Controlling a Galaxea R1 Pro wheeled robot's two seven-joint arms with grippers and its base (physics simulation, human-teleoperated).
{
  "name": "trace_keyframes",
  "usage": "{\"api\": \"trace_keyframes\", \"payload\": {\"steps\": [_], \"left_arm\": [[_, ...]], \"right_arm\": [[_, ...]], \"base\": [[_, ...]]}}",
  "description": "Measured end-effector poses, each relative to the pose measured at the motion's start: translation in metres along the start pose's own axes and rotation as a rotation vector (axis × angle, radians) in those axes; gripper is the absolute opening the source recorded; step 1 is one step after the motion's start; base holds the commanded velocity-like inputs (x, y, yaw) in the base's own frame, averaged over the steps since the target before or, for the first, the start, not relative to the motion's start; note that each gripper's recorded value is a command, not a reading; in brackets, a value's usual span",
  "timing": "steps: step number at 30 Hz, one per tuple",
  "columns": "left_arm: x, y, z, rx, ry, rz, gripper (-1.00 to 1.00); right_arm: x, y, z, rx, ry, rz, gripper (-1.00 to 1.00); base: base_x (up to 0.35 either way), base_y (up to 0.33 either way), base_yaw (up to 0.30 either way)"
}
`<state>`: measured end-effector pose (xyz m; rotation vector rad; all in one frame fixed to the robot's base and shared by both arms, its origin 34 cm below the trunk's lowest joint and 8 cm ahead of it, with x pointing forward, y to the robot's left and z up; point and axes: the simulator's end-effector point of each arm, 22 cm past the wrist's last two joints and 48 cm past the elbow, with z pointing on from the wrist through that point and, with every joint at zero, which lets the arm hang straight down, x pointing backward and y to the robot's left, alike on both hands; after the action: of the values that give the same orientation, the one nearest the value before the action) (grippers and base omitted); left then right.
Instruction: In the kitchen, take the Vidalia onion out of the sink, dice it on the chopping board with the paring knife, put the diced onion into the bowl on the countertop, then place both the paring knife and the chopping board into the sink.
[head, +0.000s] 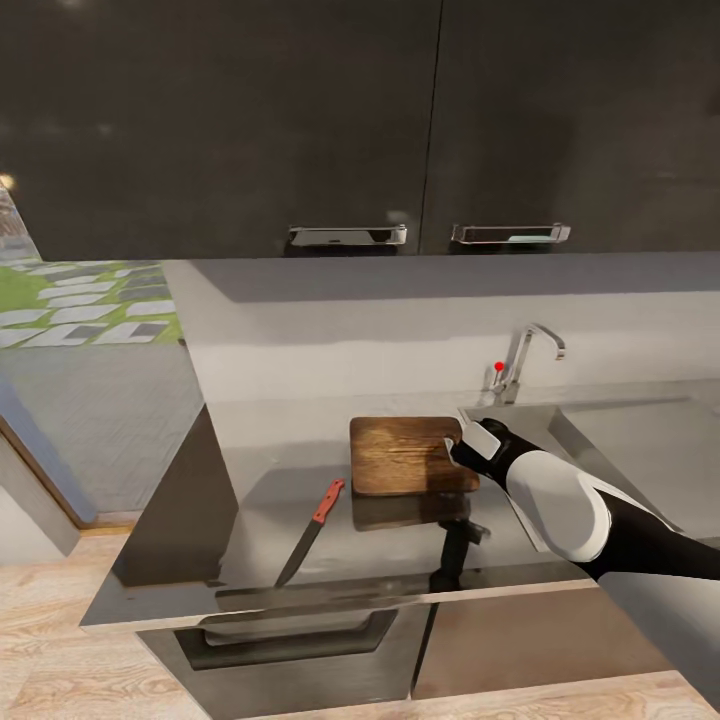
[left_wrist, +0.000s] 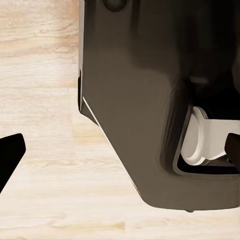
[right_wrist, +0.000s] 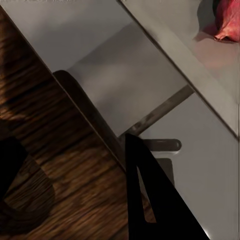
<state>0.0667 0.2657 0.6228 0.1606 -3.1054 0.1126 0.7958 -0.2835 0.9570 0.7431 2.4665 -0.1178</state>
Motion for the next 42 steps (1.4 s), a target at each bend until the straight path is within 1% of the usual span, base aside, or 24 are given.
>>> {"api": "trace_keyframes", "payload": {"steps": [5, 10, 11, 15, 28, 33, 42], "left_arm": [[0.000, 0.000, 0.000, 0.000, 0.000, 0.000, 1.00], [0.000, 0.000, 0.000, 0.000, 0.001, 0.000, 1.00], [0.000, 0.000, 0.000, 0.000, 0.000, 0.000, 1.00], [0.000, 0.000, 0.000, 0.000, 0.001, 0.000, 1.00], [0.000, 0.000, 0.000, 0.000, 0.000, 0.000, 1.00], [0.000, 0.000, 0.000, 0.000, 0.000, -0.001, 1.00], [0.000, 0.000, 0.000, -0.001, 0.000, -0.001, 1.00]], "right_arm": [[-0.002, -0.004, 0.001, 0.007, -0.003, 0.000, -1.00], [-0.004, -0.014, 0.001, 0.043, -0.004, 0.000, -1.00], [-0.005, -0.018, 0.002, 0.052, -0.006, 0.001, -1.00], [-0.005, -0.023, 0.003, 0.061, -0.004, 0.002, -1.00], [-0.003, -0.024, 0.004, 0.067, -0.001, -0.010, -1.00], [0.003, -0.024, 0.003, 0.069, 0.022, -0.026, -1.00], [0.015, -0.028, 0.008, 0.076, 0.040, -0.033, -1.00]], "base": [[0.000, 0.000, 0.000], [0.000, 0.000, 0.000], [0.000, 0.000, 0.000], [0.000, 0.000, 0.000], [0.000, 0.000, 0.000], [0.000, 0.000, 0.000], [0.000, -0.017, 0.000]]}}
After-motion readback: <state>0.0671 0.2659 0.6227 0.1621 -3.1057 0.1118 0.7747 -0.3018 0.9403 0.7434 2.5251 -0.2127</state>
